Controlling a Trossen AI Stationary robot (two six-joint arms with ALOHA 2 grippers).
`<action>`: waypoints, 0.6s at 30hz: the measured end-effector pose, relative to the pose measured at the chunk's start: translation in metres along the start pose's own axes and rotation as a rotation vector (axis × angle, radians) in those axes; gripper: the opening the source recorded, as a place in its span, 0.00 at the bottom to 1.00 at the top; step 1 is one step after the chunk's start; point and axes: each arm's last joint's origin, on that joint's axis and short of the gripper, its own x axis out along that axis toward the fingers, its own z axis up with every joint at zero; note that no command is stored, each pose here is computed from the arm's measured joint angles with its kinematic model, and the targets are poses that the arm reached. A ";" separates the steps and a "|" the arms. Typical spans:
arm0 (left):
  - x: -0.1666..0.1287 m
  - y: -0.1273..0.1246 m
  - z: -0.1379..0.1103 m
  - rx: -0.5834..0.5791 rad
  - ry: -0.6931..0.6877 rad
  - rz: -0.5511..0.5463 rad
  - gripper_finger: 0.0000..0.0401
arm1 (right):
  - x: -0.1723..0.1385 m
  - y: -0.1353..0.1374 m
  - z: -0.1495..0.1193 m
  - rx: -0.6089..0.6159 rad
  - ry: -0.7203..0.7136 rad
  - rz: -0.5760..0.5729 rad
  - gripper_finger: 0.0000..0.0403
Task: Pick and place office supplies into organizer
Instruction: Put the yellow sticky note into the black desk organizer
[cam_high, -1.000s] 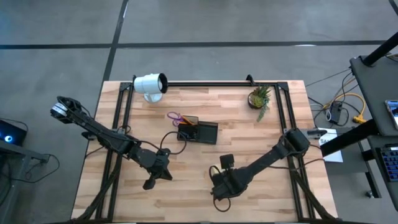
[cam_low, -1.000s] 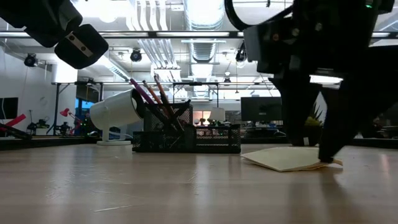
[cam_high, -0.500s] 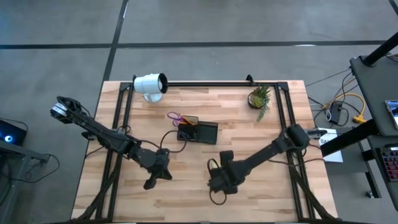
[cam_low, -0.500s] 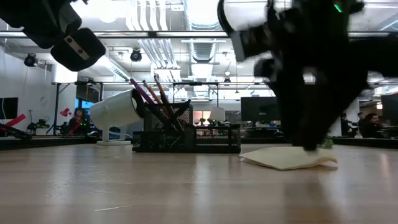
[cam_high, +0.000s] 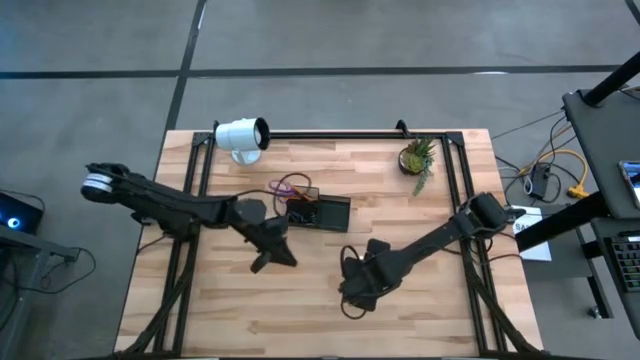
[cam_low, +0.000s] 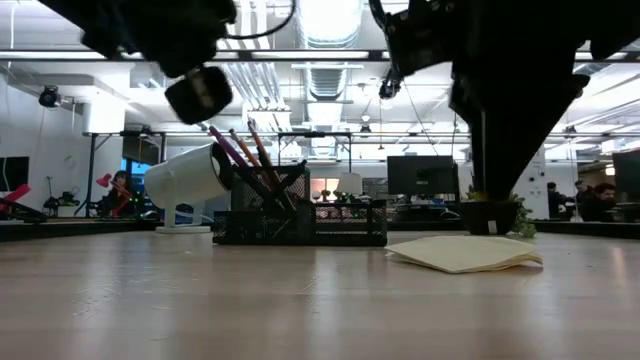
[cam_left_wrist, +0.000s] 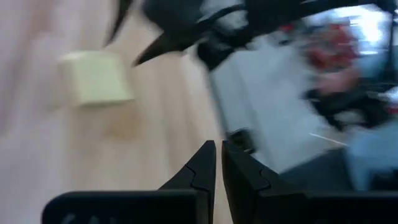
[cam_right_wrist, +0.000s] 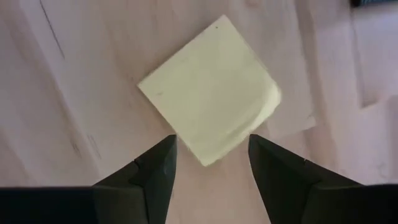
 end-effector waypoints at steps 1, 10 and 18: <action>0.003 0.002 0.003 0.014 -0.007 -0.053 0.03 | 0.001 0.001 -0.002 0.032 -0.001 0.004 0.47; 0.061 0.034 0.004 0.145 -0.026 -0.169 0.03 | 0.003 0.014 -0.022 0.227 -0.038 -0.031 0.41; 0.111 0.071 0.007 0.136 -0.008 -0.058 0.03 | 0.002 0.022 -0.031 0.361 -0.088 -0.040 0.24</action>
